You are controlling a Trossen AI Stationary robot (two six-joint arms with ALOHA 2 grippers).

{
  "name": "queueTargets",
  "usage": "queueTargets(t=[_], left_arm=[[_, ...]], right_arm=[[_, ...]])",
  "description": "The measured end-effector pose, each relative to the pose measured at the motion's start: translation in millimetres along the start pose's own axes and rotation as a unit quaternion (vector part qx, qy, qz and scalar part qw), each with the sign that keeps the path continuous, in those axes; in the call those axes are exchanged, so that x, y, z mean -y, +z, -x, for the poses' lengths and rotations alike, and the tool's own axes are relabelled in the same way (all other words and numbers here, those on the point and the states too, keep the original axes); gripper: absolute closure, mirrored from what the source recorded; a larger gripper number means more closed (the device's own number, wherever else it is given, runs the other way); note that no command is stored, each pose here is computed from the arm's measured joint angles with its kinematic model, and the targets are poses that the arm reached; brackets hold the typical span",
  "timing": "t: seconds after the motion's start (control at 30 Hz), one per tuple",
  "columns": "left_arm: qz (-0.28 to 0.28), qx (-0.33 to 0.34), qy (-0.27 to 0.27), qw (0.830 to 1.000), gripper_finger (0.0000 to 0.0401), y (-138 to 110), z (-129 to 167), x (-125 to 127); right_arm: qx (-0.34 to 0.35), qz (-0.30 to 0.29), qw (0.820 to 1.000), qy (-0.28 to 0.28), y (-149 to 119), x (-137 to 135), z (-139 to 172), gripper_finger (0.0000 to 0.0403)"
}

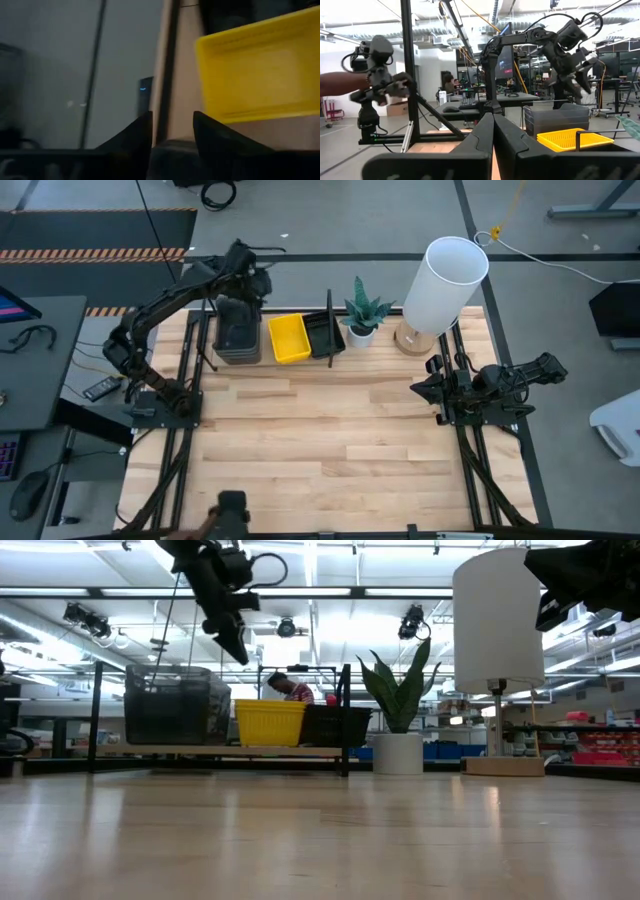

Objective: Stack baskets on shelf by color
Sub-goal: Adjust the bins on the shelf

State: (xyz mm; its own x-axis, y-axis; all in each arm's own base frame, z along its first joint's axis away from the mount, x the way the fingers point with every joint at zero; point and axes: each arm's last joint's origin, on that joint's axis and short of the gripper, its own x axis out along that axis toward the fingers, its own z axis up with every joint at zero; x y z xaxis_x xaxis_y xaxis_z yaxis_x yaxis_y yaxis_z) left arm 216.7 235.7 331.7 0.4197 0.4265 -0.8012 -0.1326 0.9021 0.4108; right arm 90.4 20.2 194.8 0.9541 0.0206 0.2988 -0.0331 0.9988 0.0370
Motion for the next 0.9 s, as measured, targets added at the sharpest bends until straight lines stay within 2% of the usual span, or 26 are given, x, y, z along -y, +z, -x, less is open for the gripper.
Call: queueTargets(t=[0.13, 0.27, 0.53, 0.7, 0.9], left_arm=[[0.027, -0.013, -0.060, 0.998, 0.0271, 9, -16, 17], [0.022, -0.048, -0.104, 0.993, 0.0286, 12, -32, 31], [0.005, -0.170, -0.113, 0.979, 0.0321, -1, -48, 40], [-0.006, -0.170, -0.112, 0.979, 0.0339, 2, -44, 41], [0.016, -0.100, -0.123, 0.987, 0.0345, 27, -42, 53]], right_arm=[[0.000, 0.000, 1.000, 0.000, 0, 0, 0, 0.0389], [0.000, 0.000, 1.000, 0.000, 0, 0, 0, 0.0389], [0.000, 0.000, 1.000, 0.000, 0, 0, 0, 0.0389], [0.000, 0.000, 1.000, 0.000, 0, 0, 0, 0.0389], [0.000, 0.000, 1.000, 0.000, 0, 0, 0, 0.0389]])
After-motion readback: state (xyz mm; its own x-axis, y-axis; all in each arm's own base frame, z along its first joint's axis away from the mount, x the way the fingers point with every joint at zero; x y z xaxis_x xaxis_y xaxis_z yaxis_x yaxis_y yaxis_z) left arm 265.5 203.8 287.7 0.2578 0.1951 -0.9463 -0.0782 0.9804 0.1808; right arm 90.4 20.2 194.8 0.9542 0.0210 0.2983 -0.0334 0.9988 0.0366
